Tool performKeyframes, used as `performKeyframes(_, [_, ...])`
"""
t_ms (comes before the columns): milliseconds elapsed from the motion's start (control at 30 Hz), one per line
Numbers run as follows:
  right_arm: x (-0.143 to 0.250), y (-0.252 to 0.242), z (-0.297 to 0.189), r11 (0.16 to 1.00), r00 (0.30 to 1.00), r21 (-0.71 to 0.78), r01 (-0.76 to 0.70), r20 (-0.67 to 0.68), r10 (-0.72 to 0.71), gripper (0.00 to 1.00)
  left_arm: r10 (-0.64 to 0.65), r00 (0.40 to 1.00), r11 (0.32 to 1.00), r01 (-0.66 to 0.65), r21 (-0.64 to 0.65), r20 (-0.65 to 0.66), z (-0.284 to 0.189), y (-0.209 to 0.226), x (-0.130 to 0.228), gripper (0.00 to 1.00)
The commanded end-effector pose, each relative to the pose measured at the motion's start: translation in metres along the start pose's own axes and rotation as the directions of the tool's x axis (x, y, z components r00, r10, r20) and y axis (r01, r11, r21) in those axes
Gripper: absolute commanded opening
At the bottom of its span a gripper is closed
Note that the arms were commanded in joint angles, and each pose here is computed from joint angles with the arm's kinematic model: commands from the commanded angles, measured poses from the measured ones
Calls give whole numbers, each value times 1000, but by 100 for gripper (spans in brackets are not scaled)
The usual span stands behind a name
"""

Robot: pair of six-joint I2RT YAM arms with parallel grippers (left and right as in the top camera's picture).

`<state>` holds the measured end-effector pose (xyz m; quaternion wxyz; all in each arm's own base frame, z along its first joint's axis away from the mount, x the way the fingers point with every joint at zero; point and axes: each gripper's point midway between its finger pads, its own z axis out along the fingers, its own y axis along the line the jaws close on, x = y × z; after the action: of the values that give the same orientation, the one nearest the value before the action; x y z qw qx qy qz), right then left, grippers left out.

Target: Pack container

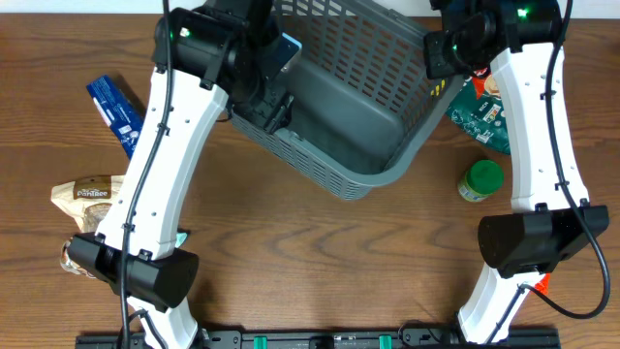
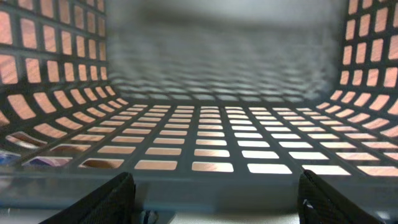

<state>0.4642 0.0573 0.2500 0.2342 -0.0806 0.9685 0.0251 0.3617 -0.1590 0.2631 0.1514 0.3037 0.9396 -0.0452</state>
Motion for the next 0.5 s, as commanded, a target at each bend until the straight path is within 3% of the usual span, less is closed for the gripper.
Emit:
performKeyframes(0, [-6, -35, 0, 992, 999, 121, -39, 23, 36, 1, -14, 996, 1000, 15, 9, -91, 7, -7, 17, 69])
performKeyframes(467, [-28, -37, -2, 991, 993, 128, -48, 112, 33, 1, -55, 986, 998, 59, 17, -157, 4, -13, 33, 63])
